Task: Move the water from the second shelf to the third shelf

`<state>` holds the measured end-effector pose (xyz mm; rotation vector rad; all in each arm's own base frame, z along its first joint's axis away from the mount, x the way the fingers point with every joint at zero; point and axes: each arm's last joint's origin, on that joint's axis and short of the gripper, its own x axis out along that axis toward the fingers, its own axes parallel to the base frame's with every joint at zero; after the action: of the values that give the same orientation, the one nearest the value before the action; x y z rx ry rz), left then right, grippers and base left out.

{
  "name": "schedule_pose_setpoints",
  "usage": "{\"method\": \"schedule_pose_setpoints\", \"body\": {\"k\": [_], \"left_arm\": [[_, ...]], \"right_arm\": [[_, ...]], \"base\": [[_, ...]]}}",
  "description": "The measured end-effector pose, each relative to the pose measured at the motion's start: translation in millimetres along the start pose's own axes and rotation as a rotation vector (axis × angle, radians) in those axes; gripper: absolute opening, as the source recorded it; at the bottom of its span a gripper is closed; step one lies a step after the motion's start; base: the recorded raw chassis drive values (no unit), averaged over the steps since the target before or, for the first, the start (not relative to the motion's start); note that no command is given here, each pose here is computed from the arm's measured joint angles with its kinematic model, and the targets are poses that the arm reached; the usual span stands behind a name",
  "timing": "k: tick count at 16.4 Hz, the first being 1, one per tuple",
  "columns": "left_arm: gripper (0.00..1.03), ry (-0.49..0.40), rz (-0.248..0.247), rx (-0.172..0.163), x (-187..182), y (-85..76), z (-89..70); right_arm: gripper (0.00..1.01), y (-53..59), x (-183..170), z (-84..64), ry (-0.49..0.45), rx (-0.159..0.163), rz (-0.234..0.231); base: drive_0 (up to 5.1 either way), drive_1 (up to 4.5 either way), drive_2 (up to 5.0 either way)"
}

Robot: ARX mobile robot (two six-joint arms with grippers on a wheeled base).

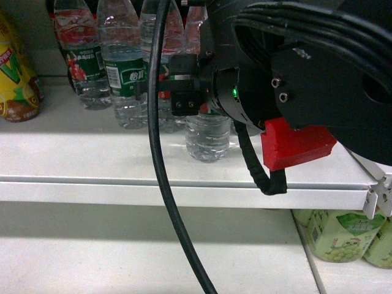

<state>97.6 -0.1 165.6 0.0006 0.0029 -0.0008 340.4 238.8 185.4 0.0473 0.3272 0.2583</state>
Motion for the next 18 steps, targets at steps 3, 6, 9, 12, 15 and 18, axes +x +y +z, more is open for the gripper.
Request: {"method": "schedule_pose_setpoints", "body": {"k": [3,6,9,12,15,18], "left_arm": [[0.98,0.000,0.000,0.000,0.0,0.0,0.0],[0.98,-0.001,0.000,0.000,0.0,0.0,0.1],[0.98,0.000,0.000,0.000,0.0,0.0,0.0],[0.98,0.000,0.000,0.000,0.0,0.0,0.0],[0.98,0.000,0.000,0.000,0.0,0.0,0.0],[0.98,0.000,0.000,0.000,0.0,0.0,0.0]], "right_arm": [[0.40,-11.1,-37.0,-9.3,0.006,-0.002,0.056],[0.39,-16.9,-50.2,-11.5,0.002,-0.019,0.088],[0.39,-39.9,-71.0,-16.7,-0.031,-0.055,0.055],[0.39,-58.8,-96.1,-23.1,-0.061,-0.097,0.043],[0.39,-90.0,-112.5,-26.7,-0.061,-0.111,0.054],[0.39,-135.3,-133.3,-22.0,-0.073,-0.080,-0.083]], "base": [[0.0,0.00,0.0],[0.0,0.00,0.0],[0.0,0.00,0.0],[0.0,0.00,0.0],[0.0,0.00,0.0],[0.0,0.00,0.0]]}}
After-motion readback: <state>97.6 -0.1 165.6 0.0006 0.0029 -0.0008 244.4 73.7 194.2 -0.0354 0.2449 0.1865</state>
